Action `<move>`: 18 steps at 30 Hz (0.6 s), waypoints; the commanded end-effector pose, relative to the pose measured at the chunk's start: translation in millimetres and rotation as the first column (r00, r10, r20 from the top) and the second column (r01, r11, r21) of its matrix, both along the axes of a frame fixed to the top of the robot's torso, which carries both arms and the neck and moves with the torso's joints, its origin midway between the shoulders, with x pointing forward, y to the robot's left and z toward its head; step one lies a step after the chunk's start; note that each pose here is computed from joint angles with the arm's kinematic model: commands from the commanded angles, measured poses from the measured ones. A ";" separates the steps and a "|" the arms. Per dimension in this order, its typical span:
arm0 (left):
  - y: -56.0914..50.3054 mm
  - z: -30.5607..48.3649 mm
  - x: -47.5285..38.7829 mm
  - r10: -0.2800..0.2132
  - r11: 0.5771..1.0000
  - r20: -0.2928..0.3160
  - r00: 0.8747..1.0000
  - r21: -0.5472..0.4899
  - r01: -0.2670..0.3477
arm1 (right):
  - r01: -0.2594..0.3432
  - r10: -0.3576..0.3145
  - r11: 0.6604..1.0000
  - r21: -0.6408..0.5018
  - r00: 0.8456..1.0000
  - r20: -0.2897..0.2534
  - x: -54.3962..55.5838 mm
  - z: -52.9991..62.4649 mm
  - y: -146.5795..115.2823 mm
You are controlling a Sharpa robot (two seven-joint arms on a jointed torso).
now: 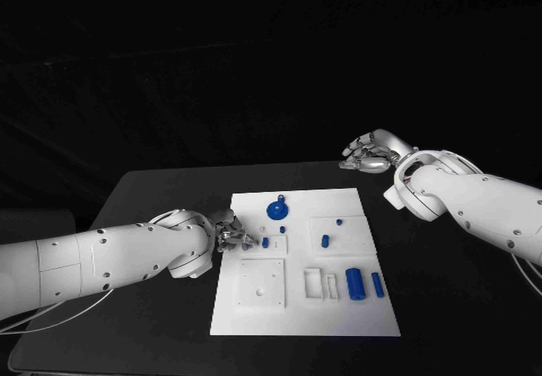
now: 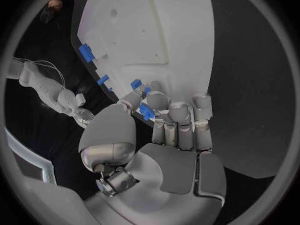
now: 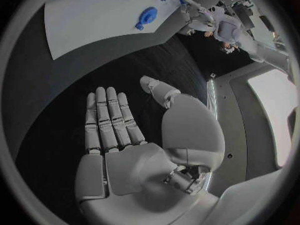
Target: Assemble the parts on the task board
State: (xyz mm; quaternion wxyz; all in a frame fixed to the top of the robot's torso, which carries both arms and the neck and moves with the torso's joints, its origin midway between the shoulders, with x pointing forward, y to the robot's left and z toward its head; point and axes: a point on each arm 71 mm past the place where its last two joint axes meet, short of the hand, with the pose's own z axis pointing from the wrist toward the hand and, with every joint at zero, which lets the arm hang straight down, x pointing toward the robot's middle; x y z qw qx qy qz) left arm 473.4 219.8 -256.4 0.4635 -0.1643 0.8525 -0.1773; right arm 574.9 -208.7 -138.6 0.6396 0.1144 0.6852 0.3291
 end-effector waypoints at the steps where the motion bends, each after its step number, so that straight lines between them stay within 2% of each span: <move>1: -3.2 0.1 -1.6 -0.012 0.999 -0.029 1.000 -0.043 0.011 | -0.016 0.016 1.000 -0.003 1.000 -0.006 -0.4 -0.6 1.1; 9: -3.7 9.1 1.0 -0.018 0.993 -0.042 0.999 -0.117 0.013 | -0.024 0.024 1.000 -0.002 1.000 -0.004 -0.9 -0.7 1.9; 14: -3.4 23.6 7.1 -0.047 0.970 -0.044 0.998 -0.242 0.035 | -0.040 0.040 0.999 0.003 0.999 0.006 -2.3 0.0 4.6; 18: 1.5 35.9 13.0 -0.059 0.943 -0.031 0.998 -0.330 0.045 | -0.062 0.062 0.998 0.008 0.998 0.013 -4.9 0.7 8.8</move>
